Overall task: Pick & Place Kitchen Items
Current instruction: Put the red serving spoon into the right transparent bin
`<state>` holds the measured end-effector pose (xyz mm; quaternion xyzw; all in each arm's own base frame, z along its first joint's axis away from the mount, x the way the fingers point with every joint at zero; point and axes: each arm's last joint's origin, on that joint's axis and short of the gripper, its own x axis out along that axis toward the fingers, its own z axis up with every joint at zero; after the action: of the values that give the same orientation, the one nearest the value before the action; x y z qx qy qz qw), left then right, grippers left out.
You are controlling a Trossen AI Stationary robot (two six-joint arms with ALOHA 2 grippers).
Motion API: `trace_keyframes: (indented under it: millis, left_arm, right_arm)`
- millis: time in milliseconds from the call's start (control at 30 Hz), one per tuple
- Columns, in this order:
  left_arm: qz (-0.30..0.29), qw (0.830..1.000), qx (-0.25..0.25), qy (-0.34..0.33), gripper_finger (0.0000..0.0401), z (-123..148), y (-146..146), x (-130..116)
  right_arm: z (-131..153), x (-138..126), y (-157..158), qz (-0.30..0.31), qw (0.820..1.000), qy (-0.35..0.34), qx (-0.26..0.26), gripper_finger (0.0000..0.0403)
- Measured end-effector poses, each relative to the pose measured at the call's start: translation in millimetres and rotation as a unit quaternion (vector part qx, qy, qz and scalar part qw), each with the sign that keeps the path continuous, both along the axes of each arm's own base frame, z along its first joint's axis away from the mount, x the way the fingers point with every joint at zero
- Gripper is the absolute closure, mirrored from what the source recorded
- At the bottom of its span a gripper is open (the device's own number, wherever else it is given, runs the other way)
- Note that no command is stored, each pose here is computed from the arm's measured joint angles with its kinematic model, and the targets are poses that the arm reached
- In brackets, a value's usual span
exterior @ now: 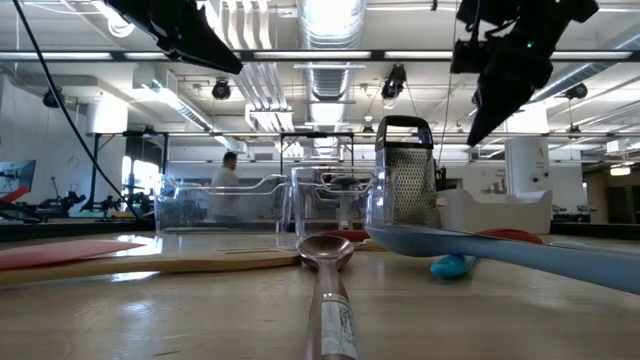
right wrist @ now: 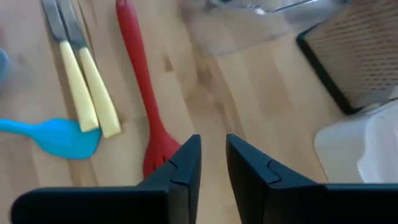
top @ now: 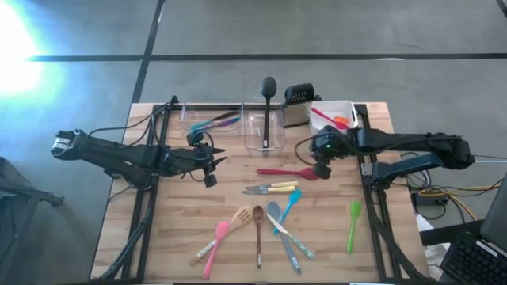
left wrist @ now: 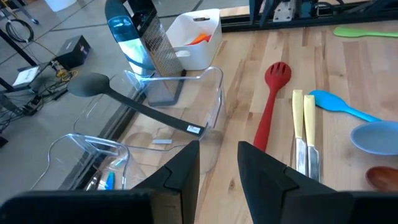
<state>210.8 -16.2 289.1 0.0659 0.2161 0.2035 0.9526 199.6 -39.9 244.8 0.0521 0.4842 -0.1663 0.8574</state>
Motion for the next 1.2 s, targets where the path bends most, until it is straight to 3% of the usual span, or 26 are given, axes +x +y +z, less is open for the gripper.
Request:
trace_keyframes:
  millis: [533, 967, 1200]
  left_arm:
    - [0.001, 1.0, 0.001, 0.008, 0.029, -1.3, 0.1, -0.8]
    - [0.003, 1.0, -0.001, 0.022, 0.029, -4.0, 0.3, -2.3]
    - [0.003, 1.0, 0.0, 0.024, 0.029, -4.3, 0.4, -2.5]
  right_arm:
    - [-63.8, 44.9, -8.4, 0.064, 0.988, 0.1, 0.095, 0.0222]
    - [-105.8, 63.0, -21.4, 0.073, 0.976, 0.119, 0.166, 0.0219]
    - [-124.5, 66.6, -23.2, 0.075, 0.972, 0.158, 0.154, 0.0223]
